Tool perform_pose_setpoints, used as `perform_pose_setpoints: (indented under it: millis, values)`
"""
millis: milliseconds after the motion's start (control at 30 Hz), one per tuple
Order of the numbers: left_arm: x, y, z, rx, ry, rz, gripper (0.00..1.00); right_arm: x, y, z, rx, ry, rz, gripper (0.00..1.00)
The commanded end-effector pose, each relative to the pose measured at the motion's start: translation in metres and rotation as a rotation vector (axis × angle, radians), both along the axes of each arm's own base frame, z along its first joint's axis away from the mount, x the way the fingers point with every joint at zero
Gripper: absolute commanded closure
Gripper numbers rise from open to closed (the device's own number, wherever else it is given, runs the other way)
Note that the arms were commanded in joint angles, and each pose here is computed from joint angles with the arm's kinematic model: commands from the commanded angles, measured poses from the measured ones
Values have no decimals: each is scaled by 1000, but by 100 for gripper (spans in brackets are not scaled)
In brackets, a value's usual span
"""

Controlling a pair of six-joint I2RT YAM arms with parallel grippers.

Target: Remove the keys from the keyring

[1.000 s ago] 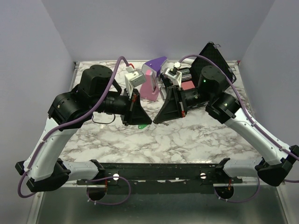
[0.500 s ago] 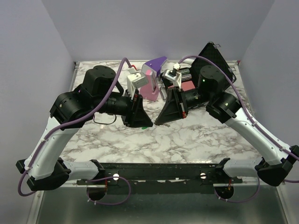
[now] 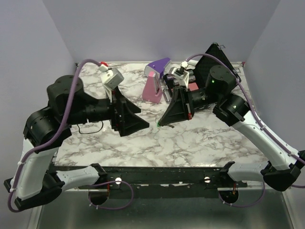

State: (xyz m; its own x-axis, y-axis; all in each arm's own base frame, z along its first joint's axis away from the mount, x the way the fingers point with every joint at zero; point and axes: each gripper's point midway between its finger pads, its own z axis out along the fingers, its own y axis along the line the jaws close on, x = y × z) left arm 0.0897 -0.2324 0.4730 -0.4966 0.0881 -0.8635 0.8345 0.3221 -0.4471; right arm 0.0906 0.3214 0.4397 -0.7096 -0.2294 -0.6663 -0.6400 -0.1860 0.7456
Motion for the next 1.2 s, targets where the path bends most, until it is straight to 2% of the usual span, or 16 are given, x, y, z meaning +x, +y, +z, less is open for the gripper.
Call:
perform_pose_setpoints:
  millis: [0,167,267,367,533,967,1167]
  values:
    - [2,2,43,-240,-51,71,14,-3,-4,34,104,-68,-43,99]
    - [5,0,59,-456,-8,108,17,2,-4,55,228,-66,-106,99]
    - [7,-2,68,-586,33,106,22,6,-3,60,251,-70,-131,99]
    - [12,-8,66,-637,77,101,25,9,-2,62,253,-87,-147,99]
    - [13,-20,64,-626,78,77,27,10,-2,64,252,-94,-160,99]
    - [22,-28,57,-592,71,118,56,11,-1,66,226,-126,-152,99]
    - [22,-28,60,-579,62,114,64,14,3,62,217,-121,-150,99]
